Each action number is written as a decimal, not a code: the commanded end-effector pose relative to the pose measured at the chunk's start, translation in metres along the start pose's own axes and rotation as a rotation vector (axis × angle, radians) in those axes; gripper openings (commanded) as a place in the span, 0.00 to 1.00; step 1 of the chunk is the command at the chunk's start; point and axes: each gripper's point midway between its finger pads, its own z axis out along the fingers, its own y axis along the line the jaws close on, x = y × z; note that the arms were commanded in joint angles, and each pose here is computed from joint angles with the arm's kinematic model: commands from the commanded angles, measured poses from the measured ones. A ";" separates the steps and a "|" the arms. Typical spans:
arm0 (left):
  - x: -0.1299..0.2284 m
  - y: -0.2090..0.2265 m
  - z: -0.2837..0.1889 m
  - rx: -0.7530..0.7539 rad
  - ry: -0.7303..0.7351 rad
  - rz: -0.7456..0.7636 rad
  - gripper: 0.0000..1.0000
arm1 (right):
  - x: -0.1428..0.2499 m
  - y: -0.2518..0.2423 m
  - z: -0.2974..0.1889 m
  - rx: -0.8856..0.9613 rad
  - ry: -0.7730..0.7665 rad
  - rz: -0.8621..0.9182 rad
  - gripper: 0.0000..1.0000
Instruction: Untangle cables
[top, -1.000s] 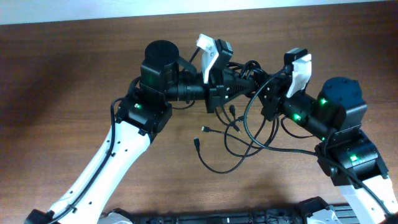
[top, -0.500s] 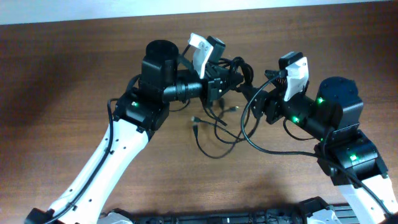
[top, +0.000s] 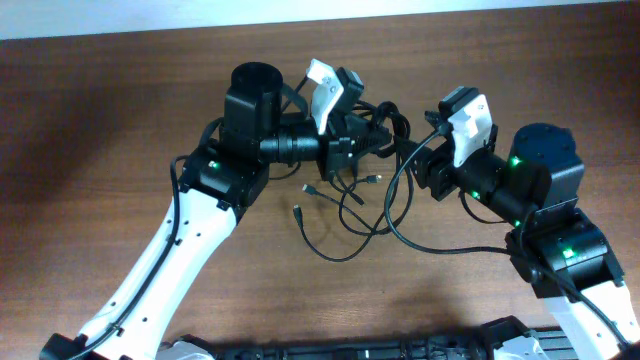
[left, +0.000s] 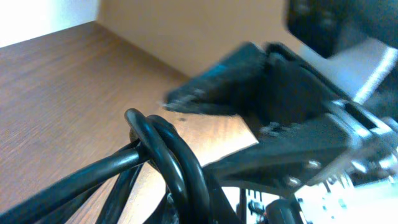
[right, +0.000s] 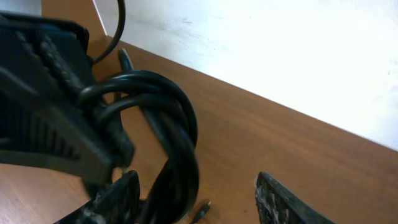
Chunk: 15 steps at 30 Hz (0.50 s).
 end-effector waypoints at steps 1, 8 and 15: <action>-0.004 -0.024 -0.008 0.138 -0.003 0.166 0.00 | -0.010 0.002 -0.006 0.005 -0.025 -0.085 0.60; -0.003 -0.032 -0.012 0.195 -0.009 0.222 0.00 | -0.009 0.012 -0.006 -0.052 -0.026 -0.125 0.46; -0.003 -0.034 -0.013 0.210 -0.009 0.224 0.00 | -0.010 0.024 -0.007 -0.123 -0.036 -0.126 0.04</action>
